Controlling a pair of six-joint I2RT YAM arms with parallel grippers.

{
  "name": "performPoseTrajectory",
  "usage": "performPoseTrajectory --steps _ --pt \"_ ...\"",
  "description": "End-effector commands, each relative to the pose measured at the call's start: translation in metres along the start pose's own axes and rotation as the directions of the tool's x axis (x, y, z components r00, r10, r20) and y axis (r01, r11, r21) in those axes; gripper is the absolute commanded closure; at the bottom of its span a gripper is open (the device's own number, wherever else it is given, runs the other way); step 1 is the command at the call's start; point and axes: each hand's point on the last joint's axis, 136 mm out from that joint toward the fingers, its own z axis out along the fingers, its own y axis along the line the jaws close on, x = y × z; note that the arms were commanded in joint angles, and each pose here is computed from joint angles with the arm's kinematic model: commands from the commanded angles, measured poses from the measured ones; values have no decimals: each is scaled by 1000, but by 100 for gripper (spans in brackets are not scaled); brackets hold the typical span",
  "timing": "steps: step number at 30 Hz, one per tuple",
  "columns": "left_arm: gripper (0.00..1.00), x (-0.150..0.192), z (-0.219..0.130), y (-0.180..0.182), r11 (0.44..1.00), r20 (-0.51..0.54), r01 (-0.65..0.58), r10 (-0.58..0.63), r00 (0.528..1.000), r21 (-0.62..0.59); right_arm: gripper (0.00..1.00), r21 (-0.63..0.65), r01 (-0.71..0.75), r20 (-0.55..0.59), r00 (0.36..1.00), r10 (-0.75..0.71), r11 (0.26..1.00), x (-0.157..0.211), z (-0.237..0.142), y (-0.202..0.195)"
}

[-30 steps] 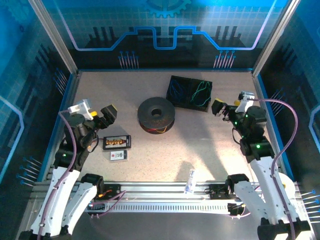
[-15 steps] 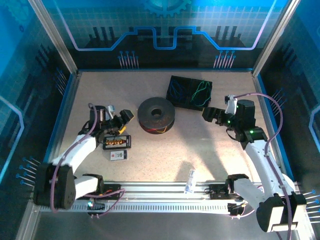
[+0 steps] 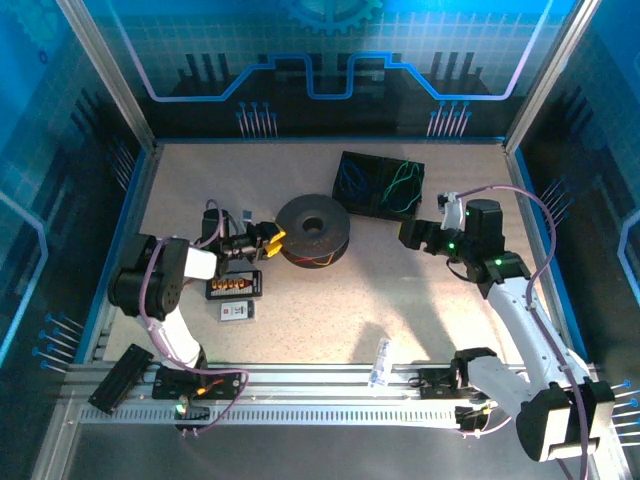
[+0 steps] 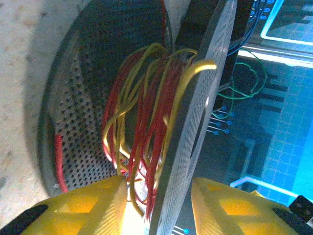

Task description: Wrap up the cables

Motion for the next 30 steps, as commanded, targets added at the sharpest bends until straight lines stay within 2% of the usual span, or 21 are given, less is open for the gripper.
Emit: performPoseTrajectory --steps 1,3,8,11,15,17,21,25,30 --pt "66 -2 11 -30 992 -32 -64 67 997 109 22 -22 16 -10 1000 -17 1000 -1 -2 9" --pt "73 -2 16 -31 991 -37 -66 71 997 115 22 -14 16 -13 1000 -16 1000 -1 0 8" --pt "99 1 13 -33 991 -16 -99 101 995 86 18 8 0 -23 1000 0 1000 -4 5 3" --pt "100 6 1 -35 991 9 -135 135 991 19 16 19 -11 -31 999 11 1000 -7 7 2" --pt "100 13 -25 -40 966 54 -212 222 974 -146 12 56 -29 -34 999 31 998 -13 11 -4" --pt "100 17 -42 -48 930 77 -265 293 953 -256 9 84 -36 -9 999 37 996 -26 9 -5" --pt "100 24 -69 -79 797 86 -391 478 874 -460 10 180 -86 18 996 84 980 -40 12 -24" --pt "100 33 -73 -109 672 39 -477 600 799 -566 19 239 -146 30 989 143 960 -55 20 -45" --pt "100 39 -59 -130 532 -17 -533 697 717 -658 31 273 -203 -4 977 212 940 -63 44 -68"
